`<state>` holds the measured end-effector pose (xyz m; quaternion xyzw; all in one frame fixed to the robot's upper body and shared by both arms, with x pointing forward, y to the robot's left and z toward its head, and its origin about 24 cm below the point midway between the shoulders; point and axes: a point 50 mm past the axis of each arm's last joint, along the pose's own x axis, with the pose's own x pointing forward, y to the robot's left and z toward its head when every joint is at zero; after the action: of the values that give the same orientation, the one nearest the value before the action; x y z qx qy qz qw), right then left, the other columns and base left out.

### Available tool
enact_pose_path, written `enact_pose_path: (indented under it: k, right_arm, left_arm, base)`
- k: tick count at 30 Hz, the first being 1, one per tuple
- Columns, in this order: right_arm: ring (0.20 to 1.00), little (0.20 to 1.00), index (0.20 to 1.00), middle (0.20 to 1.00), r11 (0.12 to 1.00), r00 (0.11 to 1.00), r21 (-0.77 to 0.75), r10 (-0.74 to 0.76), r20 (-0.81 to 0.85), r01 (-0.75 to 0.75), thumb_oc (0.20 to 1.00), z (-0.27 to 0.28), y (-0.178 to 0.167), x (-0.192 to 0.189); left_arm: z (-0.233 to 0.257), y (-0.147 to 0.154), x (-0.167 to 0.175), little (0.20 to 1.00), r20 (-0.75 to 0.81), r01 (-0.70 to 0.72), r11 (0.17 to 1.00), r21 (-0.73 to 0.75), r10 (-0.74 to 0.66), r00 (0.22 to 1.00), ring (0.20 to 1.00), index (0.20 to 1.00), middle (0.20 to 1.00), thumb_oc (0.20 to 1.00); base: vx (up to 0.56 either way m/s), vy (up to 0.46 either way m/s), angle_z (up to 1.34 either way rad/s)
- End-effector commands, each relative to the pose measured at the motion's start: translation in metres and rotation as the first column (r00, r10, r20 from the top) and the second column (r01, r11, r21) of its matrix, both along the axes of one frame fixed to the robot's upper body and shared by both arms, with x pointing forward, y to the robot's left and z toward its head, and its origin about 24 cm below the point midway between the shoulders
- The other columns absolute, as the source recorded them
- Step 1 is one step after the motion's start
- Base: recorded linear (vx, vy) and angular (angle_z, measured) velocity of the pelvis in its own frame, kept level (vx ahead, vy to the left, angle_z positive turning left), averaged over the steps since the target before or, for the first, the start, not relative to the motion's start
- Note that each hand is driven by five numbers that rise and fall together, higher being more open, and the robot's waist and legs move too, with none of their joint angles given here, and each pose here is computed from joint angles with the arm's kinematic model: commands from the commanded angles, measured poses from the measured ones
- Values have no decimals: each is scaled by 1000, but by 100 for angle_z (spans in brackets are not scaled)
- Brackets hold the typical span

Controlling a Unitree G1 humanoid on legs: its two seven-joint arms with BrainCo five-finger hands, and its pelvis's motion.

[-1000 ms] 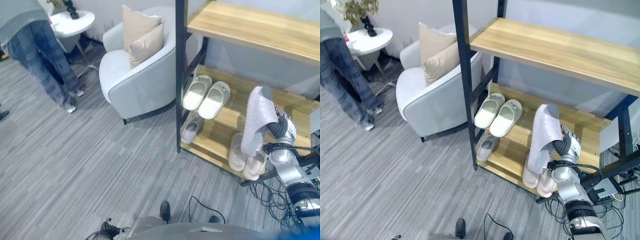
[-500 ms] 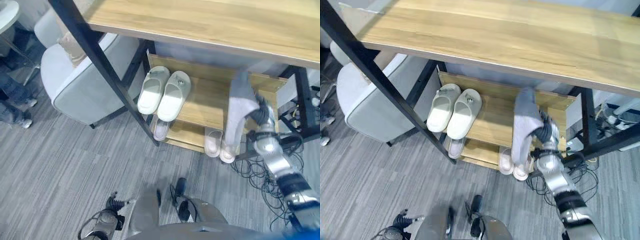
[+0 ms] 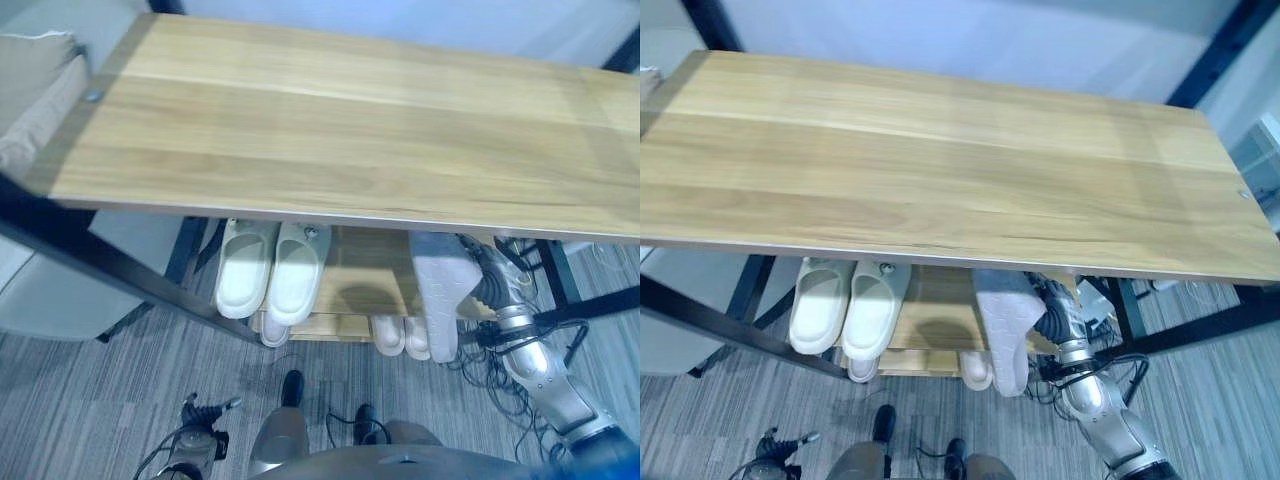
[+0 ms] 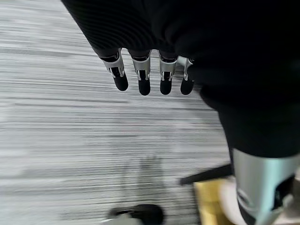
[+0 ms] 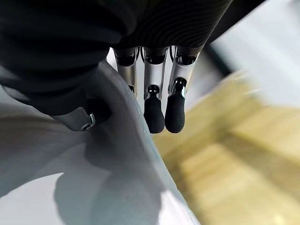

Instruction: Arrange the slippers neatly on the shoe rack.

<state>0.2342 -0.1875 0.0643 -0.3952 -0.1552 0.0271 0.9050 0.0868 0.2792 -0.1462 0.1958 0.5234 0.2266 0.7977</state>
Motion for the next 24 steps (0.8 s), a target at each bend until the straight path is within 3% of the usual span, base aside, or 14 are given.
enact_pose_path:
  k: [1, 5, 8, 14, 24]
  right_arm:
    - [200, 200, 200, 200, 997, 989, -23, 81, 122, -79, 200, 19, 11, -3]
    - [200, 200, 200, 200, 996, 978, -31, 87, 190, -82, 200, 32, 10, -2]
    - [200, 200, 200, 200, 993, 966, -29, 116, 230, -112, 200, 39, 17, 4]
    - [200, 200, 200, 200, 985, 964, -112, 156, 217, -134, 200, 37, 22, 1]
    - [200, 200, 200, 200, 947, 934, -313, 178, 309, -77, 200, 35, 7, -38]
  left_arm:
    - [0, 6, -14, 1000, -38, -19, 998, 58, 21, 999, 1000, 1000, 1000, 1000]
    - [2, -7, 11, 1000, 24, 99, 992, 79, -101, 995, 1000, 1000, 1000, 1000]
    - [4, -11, 20, 1000, 77, 73, 995, 67, -78, 994, 1000, 1000, 1000, 1000]
    - [6, -14, 28, 1000, 103, 71, 994, 86, -79, 991, 1000, 1000, 1000, 1000]
    - [29, -14, 63, 1000, 327, 86, 983, 164, -136, 935, 1000, 1000, 1000, 1000]
  base:
    - [-118, -76, 11]
    - [-242, -29, 52]
    - [-89, 193, 120]
    - [-18, 365, -16]
    - [-82, 7, -14]
